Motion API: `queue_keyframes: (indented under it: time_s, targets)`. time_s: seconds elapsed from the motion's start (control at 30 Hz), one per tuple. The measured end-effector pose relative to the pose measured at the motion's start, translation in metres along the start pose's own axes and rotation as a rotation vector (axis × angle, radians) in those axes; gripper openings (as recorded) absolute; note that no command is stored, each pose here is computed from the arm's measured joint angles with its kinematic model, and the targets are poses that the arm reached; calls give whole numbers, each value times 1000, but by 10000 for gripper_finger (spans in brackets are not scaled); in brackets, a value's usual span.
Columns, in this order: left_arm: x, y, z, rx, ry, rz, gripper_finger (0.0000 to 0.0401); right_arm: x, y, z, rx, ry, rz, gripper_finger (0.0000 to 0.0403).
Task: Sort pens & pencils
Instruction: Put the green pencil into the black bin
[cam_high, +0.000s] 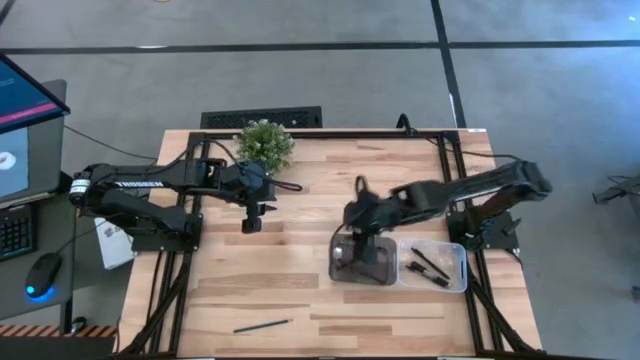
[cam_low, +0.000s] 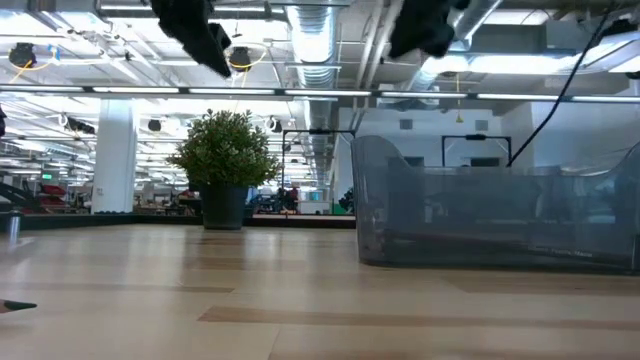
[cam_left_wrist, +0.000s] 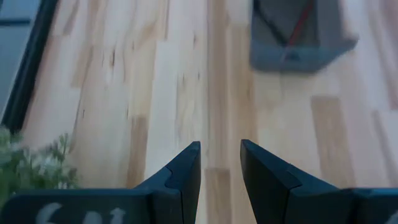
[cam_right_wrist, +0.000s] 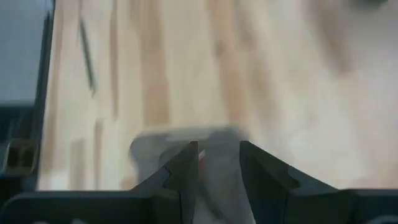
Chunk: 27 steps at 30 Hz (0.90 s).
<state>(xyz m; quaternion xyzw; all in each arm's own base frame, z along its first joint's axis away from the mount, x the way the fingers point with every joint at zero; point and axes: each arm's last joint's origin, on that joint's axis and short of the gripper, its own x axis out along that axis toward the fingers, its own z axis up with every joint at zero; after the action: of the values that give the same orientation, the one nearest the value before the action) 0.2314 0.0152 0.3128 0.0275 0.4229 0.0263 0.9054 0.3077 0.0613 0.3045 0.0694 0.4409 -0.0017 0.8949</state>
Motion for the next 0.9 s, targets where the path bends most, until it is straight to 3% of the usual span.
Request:
queue_keyframes:
  time_s: [0.23, 0.4, 0.53, 0.73, 0.9]
  targets:
    - [-23, -23, 3, 6, -221, -61, 105, -68, -2, 8, -39, -326, -119, 139]
    - [-31, -43, -17, -57, -286, -144, 105, -94, 5, 2, -105, -393, -91, 137]
    - [-30, -67, -36, -66, -250, -256, 105, -101, 7, -1, -124, -396, -82, 137]
    - [-22, -111, -57, 74, -200, -423, 105, -92, 1, -1, -115, -352, -115, 138]
    - [-13, -139, -68, 91, -182, -493, 105, -78, -7, 4, -98, -315, -151, 134]
